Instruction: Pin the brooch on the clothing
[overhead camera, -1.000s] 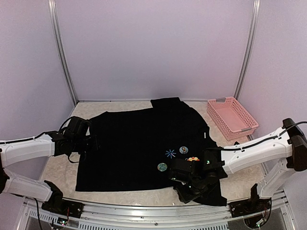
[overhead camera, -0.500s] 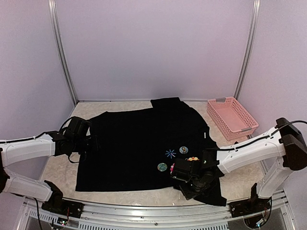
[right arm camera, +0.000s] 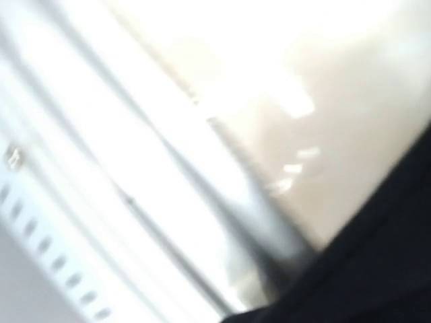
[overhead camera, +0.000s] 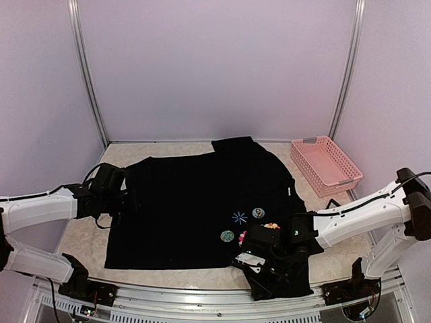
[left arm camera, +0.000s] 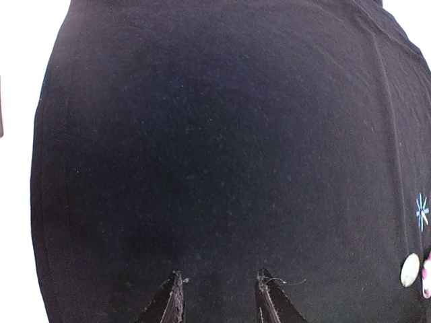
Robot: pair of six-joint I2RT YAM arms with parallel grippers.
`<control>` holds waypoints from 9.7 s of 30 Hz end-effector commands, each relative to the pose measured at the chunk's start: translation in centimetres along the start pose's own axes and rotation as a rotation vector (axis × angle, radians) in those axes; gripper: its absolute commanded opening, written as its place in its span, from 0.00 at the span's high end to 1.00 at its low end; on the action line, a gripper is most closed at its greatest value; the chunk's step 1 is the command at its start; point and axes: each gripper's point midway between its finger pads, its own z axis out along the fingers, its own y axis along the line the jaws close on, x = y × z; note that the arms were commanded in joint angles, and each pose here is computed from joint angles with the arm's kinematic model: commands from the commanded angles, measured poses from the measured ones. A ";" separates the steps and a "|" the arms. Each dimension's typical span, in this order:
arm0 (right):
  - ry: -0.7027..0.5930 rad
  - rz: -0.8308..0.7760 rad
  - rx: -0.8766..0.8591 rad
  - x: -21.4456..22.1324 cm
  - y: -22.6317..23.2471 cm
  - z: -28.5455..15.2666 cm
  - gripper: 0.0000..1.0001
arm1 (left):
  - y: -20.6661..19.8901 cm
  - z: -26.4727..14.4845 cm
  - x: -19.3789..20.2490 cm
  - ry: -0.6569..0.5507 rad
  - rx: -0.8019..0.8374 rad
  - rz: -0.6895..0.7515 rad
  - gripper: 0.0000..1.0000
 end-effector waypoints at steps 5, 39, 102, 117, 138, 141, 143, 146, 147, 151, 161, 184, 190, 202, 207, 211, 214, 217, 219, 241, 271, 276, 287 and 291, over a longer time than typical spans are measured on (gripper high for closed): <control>0.103 -0.198 -0.100 0.7 2.6 -1.1 0.75 | 0.6 -0.2 -1.4 -0.026 -0.013 -0.012 0.66; -0.612 0.407 0.422 -25.5 -35.9 -20.2 0.59 | 12.2 7.9 -12.9 0.077 -0.681 -0.188 0.48; -0.538 0.200 0.366 -27.1 -35.2 -18.7 0.61 | 20.5 9.9 -8.1 0.205 -0.699 -0.326 0.49; -0.536 0.171 0.365 -27.2 -35.0 -18.8 0.62 | 19.5 8.4 -9.6 0.170 -0.685 -0.324 0.79; -0.535 0.153 0.365 -26.8 -34.7 -19.0 0.62 | 20.0 10.7 -7.7 0.235 -0.675 -0.327 0.27; -0.534 0.150 0.372 -26.7 -34.7 -19.1 0.62 | 19.8 11.3 -7.2 0.251 -0.656 -0.336 0.33; -0.535 0.150 0.372 -26.7 -34.7 -19.1 0.62 | 19.7 11.3 -7.1 0.252 -0.645 -0.341 0.39; -0.535 0.149 0.370 -26.7 -34.6 -19.1 0.62 | 19.4 11.1 -7.2 0.244 -0.632 -0.343 0.49; -0.534 0.148 0.369 -26.7 -34.6 -19.0 0.62 | 19.4 11.0 -7.3 0.244 -0.631 -0.344 0.52; -0.531 0.148 0.367 -26.7 -34.7 -18.8 0.62 | 19.2 10.6 -7.5 0.240 -0.626 -0.342 0.60; -0.533 0.145 0.360 -26.9 -34.7 -18.8 0.62 | 18.6 9.4 -8.9 0.213 -0.629 -0.329 0.79; -0.531 0.143 0.355 -27.1 -34.6 -18.9 0.62 | 18.3 7.6 -11.2 0.174 -0.677 -0.286 0.83; -0.531 0.144 0.357 -27.1 -34.6 -18.9 0.63 | 18.3 7.1 -12.0 0.153 -0.689 -0.280 0.85; -0.531 0.143 0.365 -26.9 -34.6 -19.2 0.63 | 18.4 7.6 -11.3 0.176 -0.685 -0.280 0.99; -0.528 0.143 0.365 -26.9 -34.6 -19.1 0.63 | 18.2 7.3 -11.6 0.165 -0.681 -0.281 1.00; -0.536 0.141 0.364 -27.0 -34.5 -19.4 0.63 | 17.8 6.1 -13.4 0.120 -0.692 -0.274 1.00; -0.552 0.133 0.358 -27.4 -34.2 -20.1 0.63 | 17.1 4.3 -15.9 0.053 -0.709 -0.253 1.00; -0.596 0.095 0.314 -28.3 -32.8 -21.3 0.63 | 14.7 2.7 -19.2 -0.028 -0.669 -0.186 1.00; -0.650 0.058 0.283 -29.1 -31.6 -22.8 0.63 | 10.7 1.8 -22.2 -0.105 -0.595 -0.074 1.00; -1.195 -0.676 -0.380 -27.3 -2.7 -41.8 0.61 | -30.7 -15.9 -23.7 -0.433 1.055 0.665 1.00; -1.163 -0.805 -0.446 -16.4 14.8 -28.9 0.42 | -28.2 -29.7 -3.8 -0.704 1.248 0.676 1.00; -1.230 -0.809 -0.395 -17.5 15.1 -30.8 0.52 | -28.6 -29.7 -4.0 -0.702 1.249 0.681 1.00; -1.230 -0.769 -0.333 -18.8 14.1 -31.2 0.89 | -28.9 -29.5 -4.0 -0.702 1.250 0.692 1.00; -1.225 -0.751 -0.335 -18.6 13.4 -31.1 0.86 | -28.9 -29.6 -4.0 -0.703 1.249 0.693 1.00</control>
